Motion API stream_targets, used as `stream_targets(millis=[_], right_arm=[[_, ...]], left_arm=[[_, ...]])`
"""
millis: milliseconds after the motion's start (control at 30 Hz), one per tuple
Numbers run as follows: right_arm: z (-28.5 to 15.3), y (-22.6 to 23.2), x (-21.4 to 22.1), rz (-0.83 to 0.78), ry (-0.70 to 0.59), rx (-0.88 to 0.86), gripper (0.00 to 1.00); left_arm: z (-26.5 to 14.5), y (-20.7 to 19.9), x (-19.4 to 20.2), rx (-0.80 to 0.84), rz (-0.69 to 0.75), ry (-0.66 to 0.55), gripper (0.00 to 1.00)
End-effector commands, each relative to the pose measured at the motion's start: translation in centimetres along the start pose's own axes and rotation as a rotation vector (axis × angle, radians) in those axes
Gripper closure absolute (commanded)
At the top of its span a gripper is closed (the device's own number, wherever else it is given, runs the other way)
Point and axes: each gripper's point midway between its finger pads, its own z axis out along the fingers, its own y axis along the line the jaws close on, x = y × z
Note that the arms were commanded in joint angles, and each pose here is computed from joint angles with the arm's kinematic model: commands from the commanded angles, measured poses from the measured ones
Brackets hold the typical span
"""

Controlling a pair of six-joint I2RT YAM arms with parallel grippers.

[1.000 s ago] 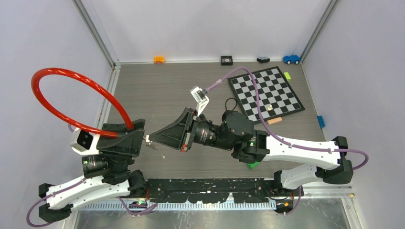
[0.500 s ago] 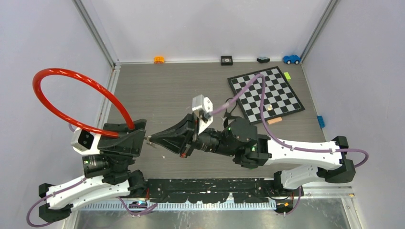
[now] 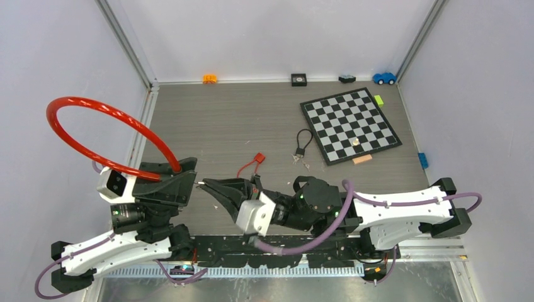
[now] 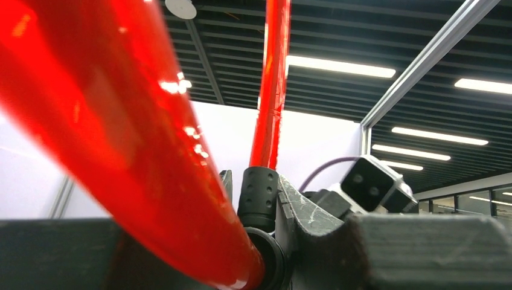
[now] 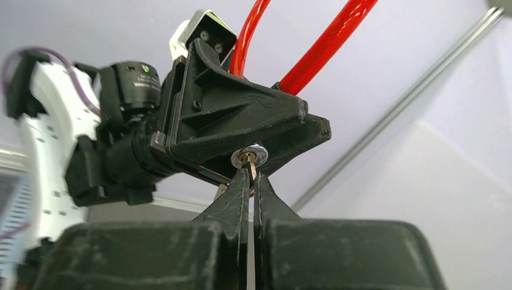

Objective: Lock with the key
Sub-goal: Lock the lock.

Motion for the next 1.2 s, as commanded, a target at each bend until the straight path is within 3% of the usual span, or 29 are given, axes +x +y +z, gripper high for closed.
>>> stream_targets(millis=[0,233,500,567,700,800,900,1167], right_arm=[[0.0,1.7,4.1,-0.443,0.161,-0.06,0.99],[0.4,0.9,4.1,-0.633,0.179,-0.006,0.99],[-0.2,0.1,3.1,-0.554,0.153,0.042,0.99],[-0.4,0.2,3.0,-0.505,0.142,0.047,0.91],[-1.4,0.6,2.2,-0.427,0.1,0.032,0.62],[-2.5,0.7,1.6,-0.403,0.086,-0.005,0.53],[-3.6,0.1,1.2,-0.429,0.083,-0.014,0.51],[-4.4,-1.6,2.8,-0.84,0.197,-0.081,0.5]], left_arm=[[0.7,-0.3,-2.3,-0.005,0.005,-0.079,1.0],[0.6,-0.1,-2.3,-0.015,0.0,-0.082,1.0],[0.6,-0.1,-2.3,-0.017,-0.001,-0.081,1.0],[0.6,0.0,-2.2,-0.019,0.001,-0.078,1.0],[0.5,0.0,-2.3,-0.02,0.008,-0.078,1.0],[0.5,0.0,-2.4,-0.02,0.01,-0.078,1.0],[0.4,-0.1,-2.6,-0.021,0.011,-0.08,1.0],[0.5,-0.1,-2.6,-0.021,0.01,-0.079,1.0]])
